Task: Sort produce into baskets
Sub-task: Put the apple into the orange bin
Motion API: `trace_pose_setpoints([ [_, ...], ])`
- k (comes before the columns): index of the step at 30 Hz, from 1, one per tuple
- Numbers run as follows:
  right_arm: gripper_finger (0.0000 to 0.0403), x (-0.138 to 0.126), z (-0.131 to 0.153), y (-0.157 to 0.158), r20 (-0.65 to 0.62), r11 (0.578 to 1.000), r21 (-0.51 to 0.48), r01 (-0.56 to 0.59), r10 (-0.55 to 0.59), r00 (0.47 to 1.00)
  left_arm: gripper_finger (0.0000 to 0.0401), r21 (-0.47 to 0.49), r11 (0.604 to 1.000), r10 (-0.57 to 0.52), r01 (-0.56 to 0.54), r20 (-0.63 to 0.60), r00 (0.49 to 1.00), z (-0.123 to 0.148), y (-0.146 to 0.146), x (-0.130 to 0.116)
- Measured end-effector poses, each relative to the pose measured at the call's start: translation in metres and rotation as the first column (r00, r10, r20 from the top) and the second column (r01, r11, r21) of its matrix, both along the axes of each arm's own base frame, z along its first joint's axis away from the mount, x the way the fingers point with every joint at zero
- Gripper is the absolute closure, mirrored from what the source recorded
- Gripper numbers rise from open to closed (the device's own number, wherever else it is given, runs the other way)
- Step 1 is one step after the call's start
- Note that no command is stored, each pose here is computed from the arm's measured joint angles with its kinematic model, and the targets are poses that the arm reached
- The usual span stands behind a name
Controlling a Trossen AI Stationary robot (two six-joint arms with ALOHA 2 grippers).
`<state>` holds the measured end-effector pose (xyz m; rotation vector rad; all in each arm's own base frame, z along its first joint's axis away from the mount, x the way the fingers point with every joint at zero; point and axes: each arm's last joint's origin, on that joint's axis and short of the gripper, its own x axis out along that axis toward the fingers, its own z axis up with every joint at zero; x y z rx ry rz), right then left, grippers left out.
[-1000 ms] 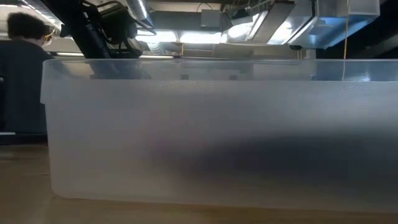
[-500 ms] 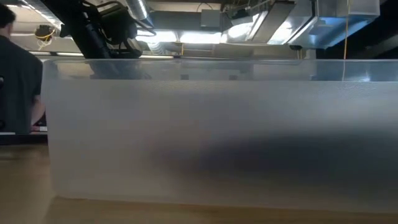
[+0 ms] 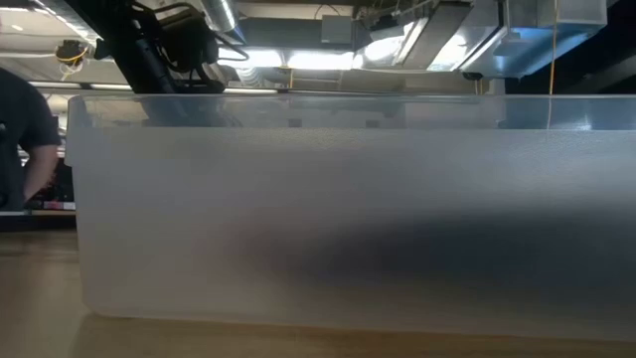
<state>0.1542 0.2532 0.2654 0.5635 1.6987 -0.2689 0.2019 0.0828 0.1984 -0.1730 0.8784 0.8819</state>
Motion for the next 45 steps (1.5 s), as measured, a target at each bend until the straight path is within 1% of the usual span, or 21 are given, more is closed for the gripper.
trace_pose_setpoints([
  [3,0.0063,-0.008,-0.006,0.009,-0.049,0.999,0.000,-0.039,0.039,0.998,0.0092,-0.001,1.000,0.000,0.000,-0.002,1.000,0.000,0.000,0.000],
  [9,0.0082,-0.023,-0.023,0.025,-0.087,0.992,-0.055,-0.111,0.106,0.991,0.0092,0.001,1.000,0.000,0.000,0.005,1.000,0.000,0.000,0.000],
  [12,0.0093,-0.031,-0.030,0.029,-0.130,0.985,-0.093,-0.146,0.133,0.982,0.0092,0.001,1.000,0.000,0.000,0.005,1.000,0.000,0.000,0.000],
  [17,0.0107,-0.038,-0.038,0.035,-0.167,0.974,-0.091,-0.209,0.191,0.967,0.0092,0.001,1.000,-0.001,0.001,0.005,1.000,0.000,0.000,0.000],
  [22,0.0109,-0.041,-0.042,0.039,-0.170,0.964,-0.092,-0.250,0.233,0.958,0.0092,0.001,1.000,-0.001,0.001,0.006,1.000,0.000,0.000,0.000],
  [25,0.0109,-0.041,-0.048,0.039,-0.172,0.962,-0.094,-0.258,0.240,0.955,0.0092,0.001,1.000,0.000,0.000,0.005,1.000,0.000,0.000,0.000],
  [29,0.0109,-0.042,-0.060,0.037,-0.175,0.963,-0.072,-0.258,0.243,0.954,0.0092,0.001,1.000,-0.001,0.001,0.005,1.000,0.000,0.000,0.000],
  [34,0.0109,-0.043,-0.067,0.035,-0.190,0.964,-0.061,-0.257,0.242,0.952,0.0092,0.001,1.000,-0.001,0.001,0.005,1.000,0.000,0.000,0.000],
  [38,0.0109,-0.043,-0.067,0.034,-0.185,0.963,-0.074,-0.260,0.243,0.952,0.0092,0.001,1.000,-0.001,0.001,0.005,1.000,0.000,0.000,0.000],
  [41,0.0109,-0.044,-0.068,0.032,-0.193,0.961,-0.104,-0.255,0.232,0.953,0.0092,0.001,1.000,-0.001,0.001,0.005,1.000,0.000,0.000,0.000],
  [43,0.0117,-0.044,-0.068,0.032,-0.193,0.961,-0.107,-0.254,0.231,0.954,0.0092,0.001,1.000,-0.001,0.001,0.005,1.000,0.000,0.000,0.000],
  [45,0.0134,-0.044,-0.068,0.032,-0.193,0.961,-0.110,-0.253,0.229,0.954,0.0092,0.003,1.000,-0.005,0.005,0.002,1.000,0.000,0.000,0.000],
])
